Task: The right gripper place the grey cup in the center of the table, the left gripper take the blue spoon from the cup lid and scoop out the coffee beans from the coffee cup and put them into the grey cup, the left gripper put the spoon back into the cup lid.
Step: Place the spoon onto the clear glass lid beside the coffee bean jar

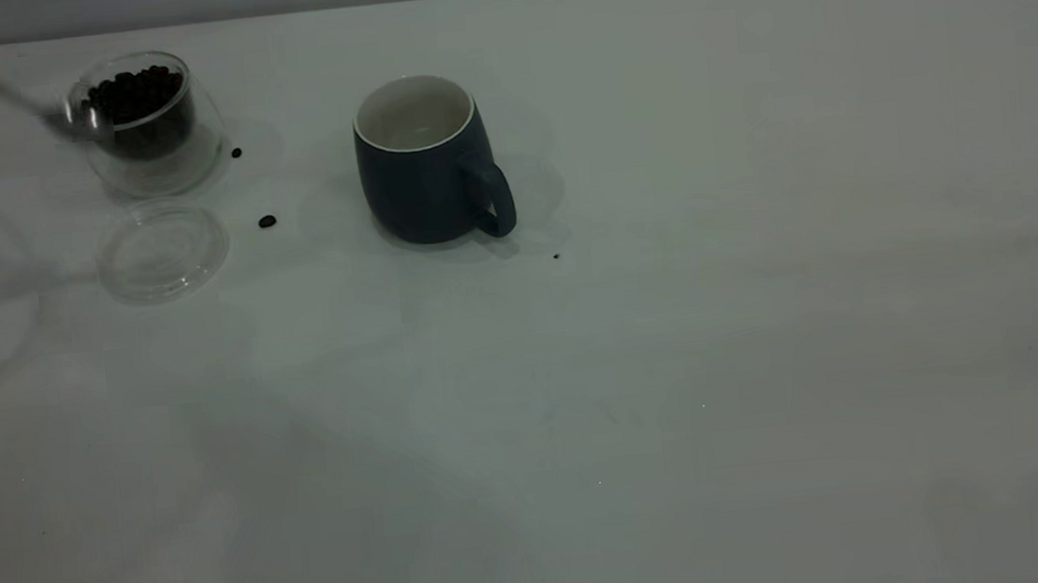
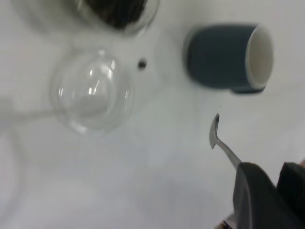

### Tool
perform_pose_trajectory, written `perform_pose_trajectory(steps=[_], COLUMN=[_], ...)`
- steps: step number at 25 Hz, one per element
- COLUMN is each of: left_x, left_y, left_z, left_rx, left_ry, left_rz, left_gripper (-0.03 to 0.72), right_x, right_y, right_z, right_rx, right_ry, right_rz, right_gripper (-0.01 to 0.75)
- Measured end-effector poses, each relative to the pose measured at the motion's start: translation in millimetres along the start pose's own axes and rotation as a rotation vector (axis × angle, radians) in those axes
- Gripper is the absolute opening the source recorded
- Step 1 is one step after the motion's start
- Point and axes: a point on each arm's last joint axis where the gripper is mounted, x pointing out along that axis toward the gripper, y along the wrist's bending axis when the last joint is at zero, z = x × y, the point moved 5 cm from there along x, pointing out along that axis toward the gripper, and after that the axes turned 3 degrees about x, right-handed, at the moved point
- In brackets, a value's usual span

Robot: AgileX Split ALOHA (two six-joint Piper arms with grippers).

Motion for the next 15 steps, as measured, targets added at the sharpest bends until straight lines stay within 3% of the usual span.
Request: perform_pose_trajectory(steps=[4, 15], left_x=[18.3, 57.9], left_y=[29.7, 81.1], left_z=[-18.0, -14.0], left_rx=[-0.071, -0.070], left_ry=[0.043, -0.077], left_rz=[-0.035, -0.004], left_gripper=[0.129, 0.128], right_x=[0.0, 0.0], right_y=[0.0, 0.0], right_z=[0.0, 0.0], right_rx=[0.000, 0.000], right_ry=[0.000, 0.000], right_rz=[0.000, 0.000], right_gripper=[0.402, 0.402])
